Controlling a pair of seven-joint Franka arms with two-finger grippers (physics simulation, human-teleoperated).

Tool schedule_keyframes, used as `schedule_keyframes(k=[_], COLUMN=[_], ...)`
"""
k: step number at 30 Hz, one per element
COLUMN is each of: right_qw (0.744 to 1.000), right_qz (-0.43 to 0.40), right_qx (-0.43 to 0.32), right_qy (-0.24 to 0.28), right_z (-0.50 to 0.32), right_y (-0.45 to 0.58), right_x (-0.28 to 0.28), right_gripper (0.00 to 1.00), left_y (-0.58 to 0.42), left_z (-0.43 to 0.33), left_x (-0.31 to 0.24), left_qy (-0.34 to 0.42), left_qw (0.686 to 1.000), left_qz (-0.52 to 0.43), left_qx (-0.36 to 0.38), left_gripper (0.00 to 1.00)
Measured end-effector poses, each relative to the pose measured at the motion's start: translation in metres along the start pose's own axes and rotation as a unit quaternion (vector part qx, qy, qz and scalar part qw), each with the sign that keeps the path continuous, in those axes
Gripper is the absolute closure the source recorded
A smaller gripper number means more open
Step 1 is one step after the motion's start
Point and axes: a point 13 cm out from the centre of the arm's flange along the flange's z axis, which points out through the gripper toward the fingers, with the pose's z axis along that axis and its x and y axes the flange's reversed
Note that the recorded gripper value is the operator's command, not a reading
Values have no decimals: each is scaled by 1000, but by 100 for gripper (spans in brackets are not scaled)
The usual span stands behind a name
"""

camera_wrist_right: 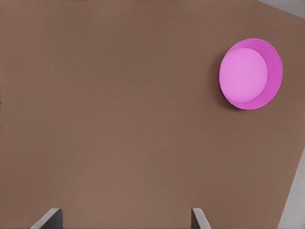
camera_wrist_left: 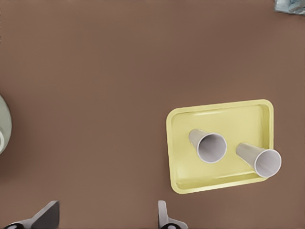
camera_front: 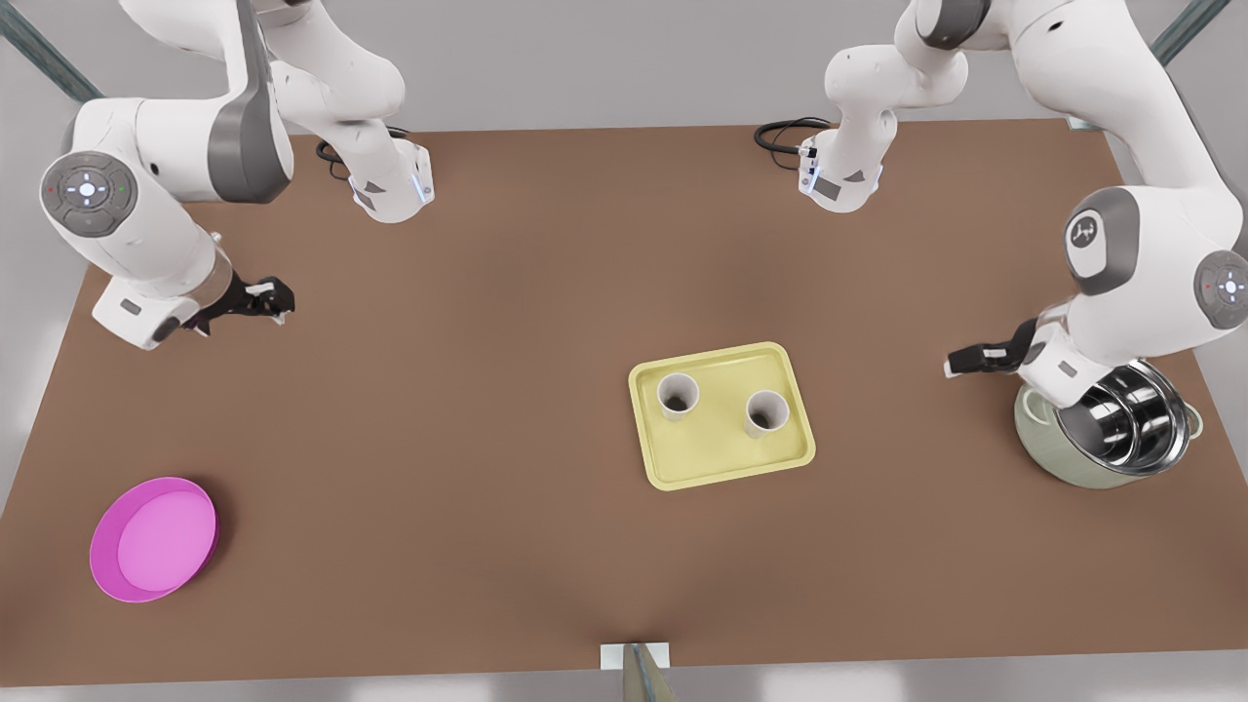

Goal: Use the left arm to pick up the white IKEA cup from the tray and place it on the middle-left position; use the right arm to pick up the white IKEA cup from the tray and place it on the middle-right position

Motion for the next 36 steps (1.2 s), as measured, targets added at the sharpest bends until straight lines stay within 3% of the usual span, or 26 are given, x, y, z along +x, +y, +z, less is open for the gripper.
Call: schedule_keyframes(k=[5, 9, 12, 22, 29, 36], right_qw=[999, 984, 982, 995, 984, 973], right_qz=[-35, -175, -190, -24, 51, 123], right_qx=[-21, -10, -5, -59, -119, -148], right_qy=[12, 21, 13, -71, -120, -128], right_z=[44, 102, 145, 181, 194, 204], right_y=[26, 262, 379, 483, 560, 576], right_x=[-40, -86, -89, -138, -155, -168], right_gripper=[0, 0, 0, 0, 0, 0], left_y=[-13, -6, -5, -5, -5, -6], left_z=[-2, -1, -1, 1, 2, 3], left_x=[-9, -9, -8, -7, -7, -7], left_qy=[-24, -22, -21, -18, -17, -16], left_qw=[999, 999, 999, 999, 999, 999], left_qz=[11, 6, 4, 1, -1, -1], left_qx=[-19, -27, -30, -32, -33, -33], left_gripper=[0, 0, 0, 0, 0, 0])
